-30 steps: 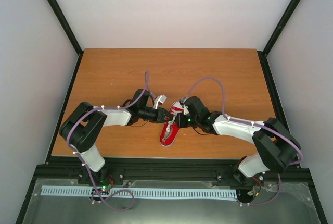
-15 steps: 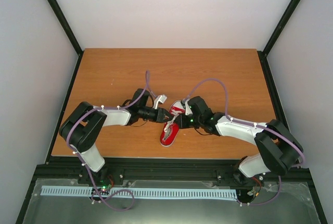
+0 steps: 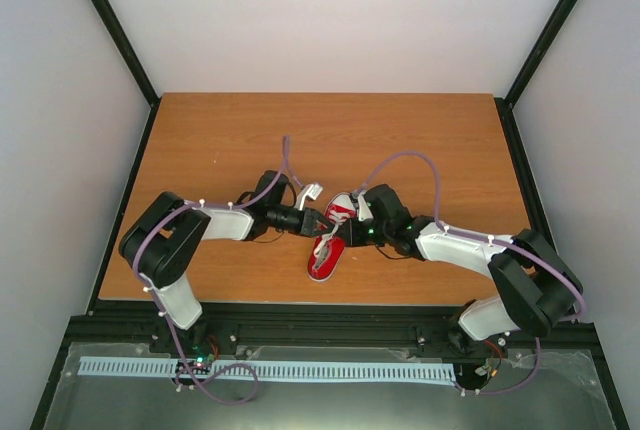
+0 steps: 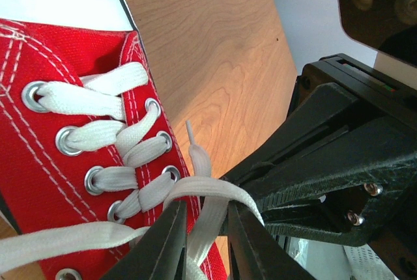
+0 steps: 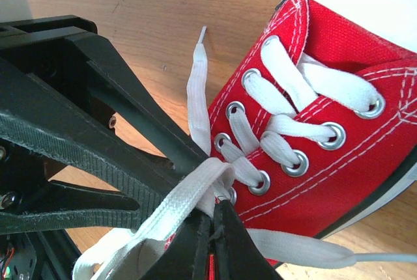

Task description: Tie the shoes

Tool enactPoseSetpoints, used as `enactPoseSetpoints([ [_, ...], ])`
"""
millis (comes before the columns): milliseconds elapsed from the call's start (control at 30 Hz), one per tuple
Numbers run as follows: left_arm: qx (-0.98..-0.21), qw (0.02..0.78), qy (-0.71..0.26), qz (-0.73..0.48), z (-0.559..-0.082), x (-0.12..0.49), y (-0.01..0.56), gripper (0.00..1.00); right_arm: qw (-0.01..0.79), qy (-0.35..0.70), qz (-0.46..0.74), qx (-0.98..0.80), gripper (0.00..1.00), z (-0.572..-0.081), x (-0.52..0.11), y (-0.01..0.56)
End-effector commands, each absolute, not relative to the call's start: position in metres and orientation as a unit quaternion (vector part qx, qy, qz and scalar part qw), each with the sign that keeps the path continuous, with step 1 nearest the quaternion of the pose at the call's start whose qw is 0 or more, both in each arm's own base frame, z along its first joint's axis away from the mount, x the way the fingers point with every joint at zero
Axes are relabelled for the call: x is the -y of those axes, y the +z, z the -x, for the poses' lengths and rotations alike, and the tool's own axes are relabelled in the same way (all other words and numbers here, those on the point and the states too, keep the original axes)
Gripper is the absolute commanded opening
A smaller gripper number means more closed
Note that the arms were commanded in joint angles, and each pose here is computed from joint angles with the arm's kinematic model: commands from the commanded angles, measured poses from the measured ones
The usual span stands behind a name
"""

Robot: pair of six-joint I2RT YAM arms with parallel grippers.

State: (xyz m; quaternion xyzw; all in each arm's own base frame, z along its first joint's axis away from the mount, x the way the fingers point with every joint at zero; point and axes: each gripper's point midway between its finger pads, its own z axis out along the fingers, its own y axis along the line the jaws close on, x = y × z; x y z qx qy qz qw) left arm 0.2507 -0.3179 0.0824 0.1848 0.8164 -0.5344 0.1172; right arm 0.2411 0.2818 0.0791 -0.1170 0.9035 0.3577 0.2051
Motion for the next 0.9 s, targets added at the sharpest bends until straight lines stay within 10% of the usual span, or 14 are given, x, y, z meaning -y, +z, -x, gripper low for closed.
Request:
enactPoseSetpoints([
  [0, -0.798, 0.134, -0.549, -0.209, -0.257, 0.326, 0.091, 0.20, 0.220, 0.391, 0.129, -0.884, 0.03, -0.244, -0.294, 0.095],
  [533, -0.806, 0.152, -0.540, -0.188, -0.264, 0.323, 0.090, 0.01, 0.224, 0.369, 0.121, -0.894, 0.04, -0.246, -0.286, 0.091],
  [867, -0.811, 0.177, -0.531, -0.169, -0.268, 0.318, 0.093, 0.01, 0.284, 0.260, 0.118, -0.915, 0.58, -0.243, -0.256, 0.110],
])
